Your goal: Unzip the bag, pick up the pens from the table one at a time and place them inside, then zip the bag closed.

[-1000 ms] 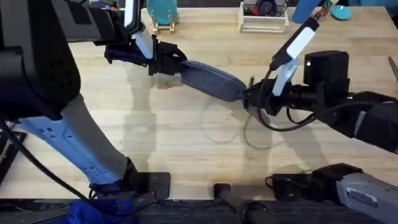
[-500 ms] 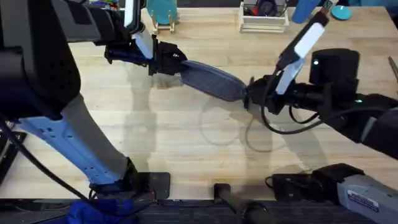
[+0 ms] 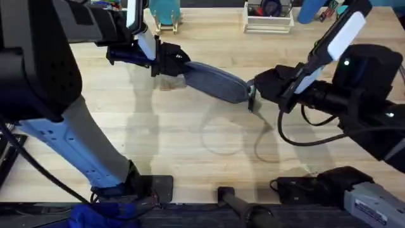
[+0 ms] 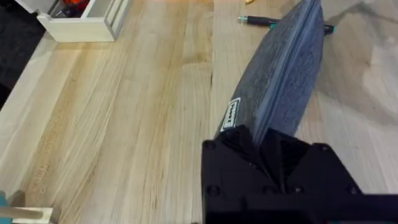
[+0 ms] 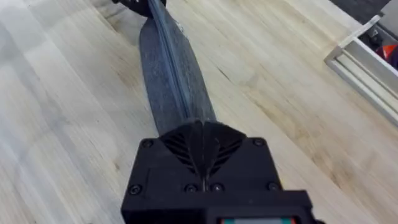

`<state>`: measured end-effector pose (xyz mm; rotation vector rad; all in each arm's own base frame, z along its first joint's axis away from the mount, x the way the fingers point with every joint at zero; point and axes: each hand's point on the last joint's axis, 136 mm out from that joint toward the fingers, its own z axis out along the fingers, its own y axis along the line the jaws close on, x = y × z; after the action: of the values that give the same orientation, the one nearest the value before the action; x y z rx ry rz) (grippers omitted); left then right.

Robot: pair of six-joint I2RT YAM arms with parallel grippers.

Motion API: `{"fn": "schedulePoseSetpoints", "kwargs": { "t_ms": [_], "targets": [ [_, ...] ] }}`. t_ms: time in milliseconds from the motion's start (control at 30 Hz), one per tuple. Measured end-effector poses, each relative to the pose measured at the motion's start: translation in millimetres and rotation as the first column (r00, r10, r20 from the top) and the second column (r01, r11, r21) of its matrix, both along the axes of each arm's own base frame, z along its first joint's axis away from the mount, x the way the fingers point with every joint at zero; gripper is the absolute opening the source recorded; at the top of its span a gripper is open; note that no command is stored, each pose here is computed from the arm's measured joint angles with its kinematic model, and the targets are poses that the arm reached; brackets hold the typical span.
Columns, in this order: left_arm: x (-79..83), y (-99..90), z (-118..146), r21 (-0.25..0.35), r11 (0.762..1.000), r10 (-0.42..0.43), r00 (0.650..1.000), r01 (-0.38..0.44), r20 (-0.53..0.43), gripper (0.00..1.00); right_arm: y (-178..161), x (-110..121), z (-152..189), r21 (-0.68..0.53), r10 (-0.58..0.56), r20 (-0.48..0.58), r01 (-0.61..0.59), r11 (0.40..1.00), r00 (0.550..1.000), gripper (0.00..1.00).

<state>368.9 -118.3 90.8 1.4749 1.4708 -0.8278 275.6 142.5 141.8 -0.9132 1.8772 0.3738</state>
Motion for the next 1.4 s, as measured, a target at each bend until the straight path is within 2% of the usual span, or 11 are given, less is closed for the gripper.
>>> {"fn": "schedulePoseSetpoints", "kwargs": {
  "t_ms": [233, 600, 933, 1000, 1200, 1267, 1400],
  "targets": [
    [0.0, 0.0, 0, 0.000, 1.000, 0.000, 1.000, 0.000, 0.000, 0.041, 0, -1, 1, 0.002, 0.003, 0.002, -0.003, 1.000, 1.000, 0.033],
    [-0.1, 0.0, 0, 0.000, 1.000, 0.000, 1.000, 0.000, 0.000, 0.041, 1, -7, 34, 0.034, 0.012, 0.116, -0.016, 0.999, 0.993, 0.033],
    [-0.1, 0.0, 0, 0.000, 1.000, 0.000, 1.000, 0.000, 0.000, 0.041, 1, -8, 39, 0.039, 0.015, 0.132, -0.020, 0.999, 0.991, 0.032],
    [-0.1, 0.0, 0, 0.000, 1.000, 0.000, 1.000, 0.000, 0.000, 0.041, 1, -9, 39, 0.040, 0.017, 0.132, -0.022, 0.999, 0.991, 0.117],
    [-0.1, 0.0, 0, 0.000, 1.000, 0.000, 1.000, 0.000, 0.000, 0.041, 1, -9, 39, 0.038, 0.018, 0.134, -0.023, 0.999, 0.991, 0.957],
    [-0.1, 0.0, 0, 0.000, 1.000, 0.000, 1.000, 0.000, 0.000, 0.041, 1, -9, 39, 0.037, 0.017, 0.132, -0.022, 0.999, 0.991, 0.992],
    [0.0, 0.0, 0, 0.000, 1.000, 0.000, 1.000, 0.000, 0.000, 0.041, -1, -11, 31, 0.026, 0.012, 0.098, -0.014, 1.000, 0.995, 0.996]
  ]
}}
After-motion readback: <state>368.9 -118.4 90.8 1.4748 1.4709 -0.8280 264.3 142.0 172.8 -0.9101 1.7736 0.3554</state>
